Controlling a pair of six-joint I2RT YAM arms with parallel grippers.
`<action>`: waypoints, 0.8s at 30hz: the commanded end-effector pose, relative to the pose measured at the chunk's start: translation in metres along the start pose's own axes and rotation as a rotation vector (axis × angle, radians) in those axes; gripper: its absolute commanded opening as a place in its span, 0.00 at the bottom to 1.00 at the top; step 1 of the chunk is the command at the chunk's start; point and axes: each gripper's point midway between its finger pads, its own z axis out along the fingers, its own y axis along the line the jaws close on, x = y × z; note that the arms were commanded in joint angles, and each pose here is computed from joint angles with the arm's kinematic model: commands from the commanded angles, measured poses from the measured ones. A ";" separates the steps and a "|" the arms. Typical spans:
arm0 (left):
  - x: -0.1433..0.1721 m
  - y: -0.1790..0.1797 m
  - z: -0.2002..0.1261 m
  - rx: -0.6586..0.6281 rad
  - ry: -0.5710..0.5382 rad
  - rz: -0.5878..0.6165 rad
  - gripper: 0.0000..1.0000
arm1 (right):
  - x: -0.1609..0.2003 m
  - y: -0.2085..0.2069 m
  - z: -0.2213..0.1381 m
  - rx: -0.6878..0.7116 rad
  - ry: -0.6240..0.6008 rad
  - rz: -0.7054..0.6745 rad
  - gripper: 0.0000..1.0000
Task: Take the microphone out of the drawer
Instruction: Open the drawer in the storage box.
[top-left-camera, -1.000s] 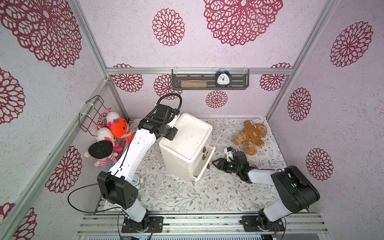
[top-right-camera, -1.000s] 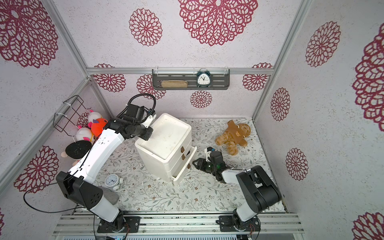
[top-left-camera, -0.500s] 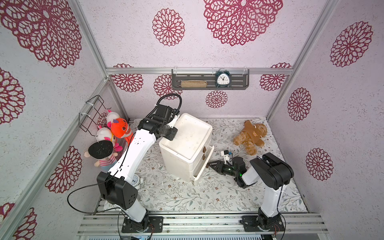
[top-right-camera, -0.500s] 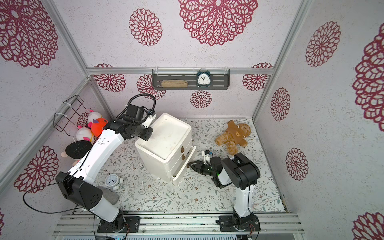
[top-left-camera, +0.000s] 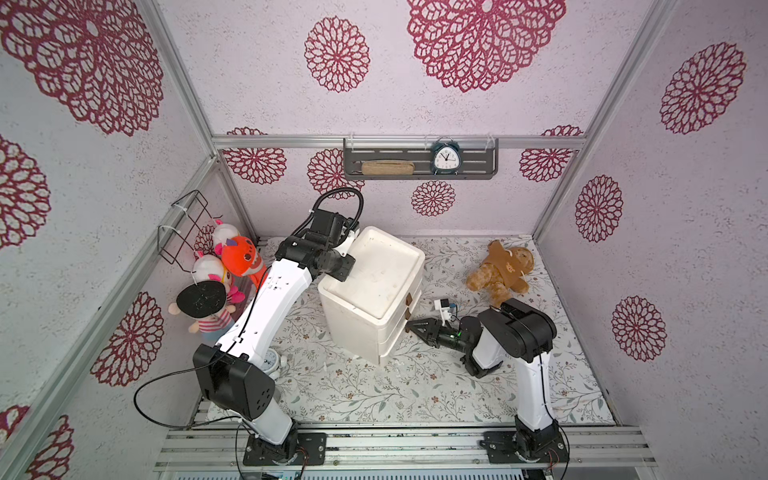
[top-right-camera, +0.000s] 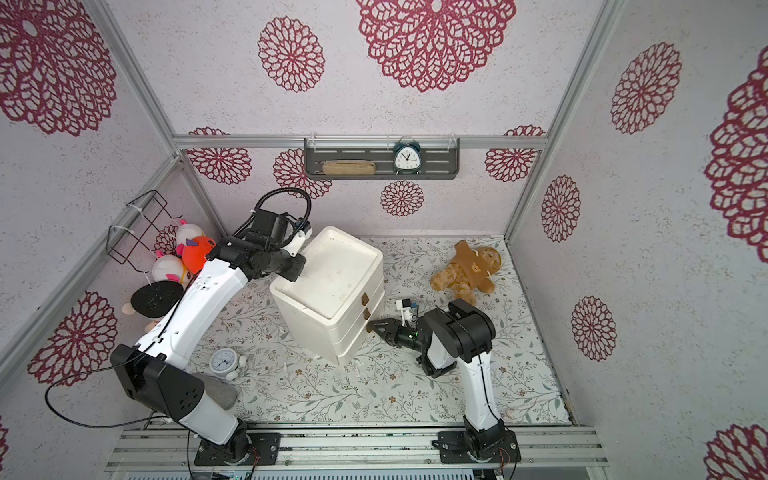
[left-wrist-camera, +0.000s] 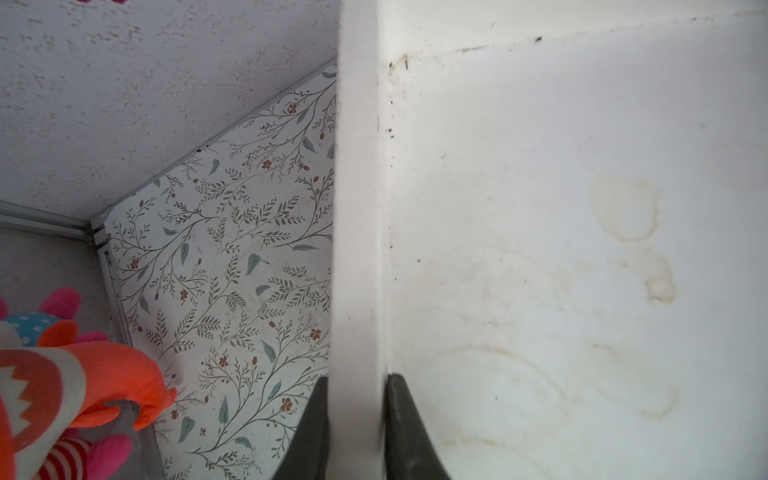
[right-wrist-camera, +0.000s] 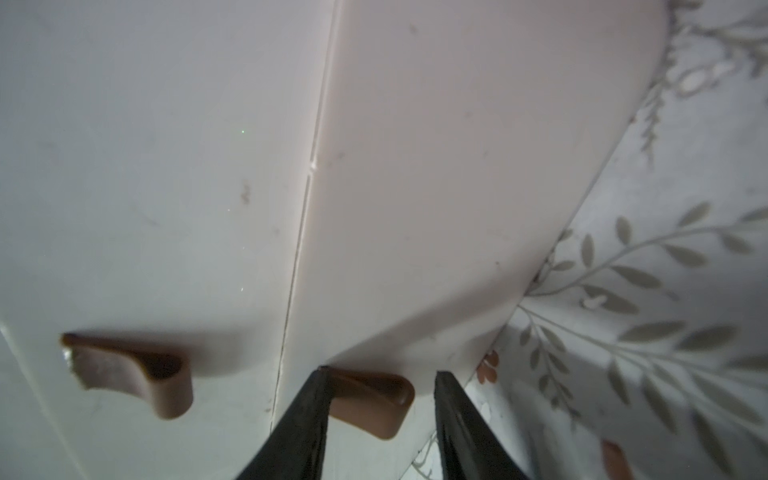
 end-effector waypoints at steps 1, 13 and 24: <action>0.024 0.046 0.015 -0.204 0.114 0.060 0.00 | 0.006 0.028 0.011 -0.108 0.034 -0.054 0.45; 0.031 0.044 0.017 -0.203 0.129 0.048 0.00 | 0.017 0.037 0.024 -0.138 0.072 -0.067 0.27; 0.039 0.045 0.020 -0.222 0.145 0.036 0.00 | 0.006 0.034 0.017 -0.099 0.020 -0.081 0.00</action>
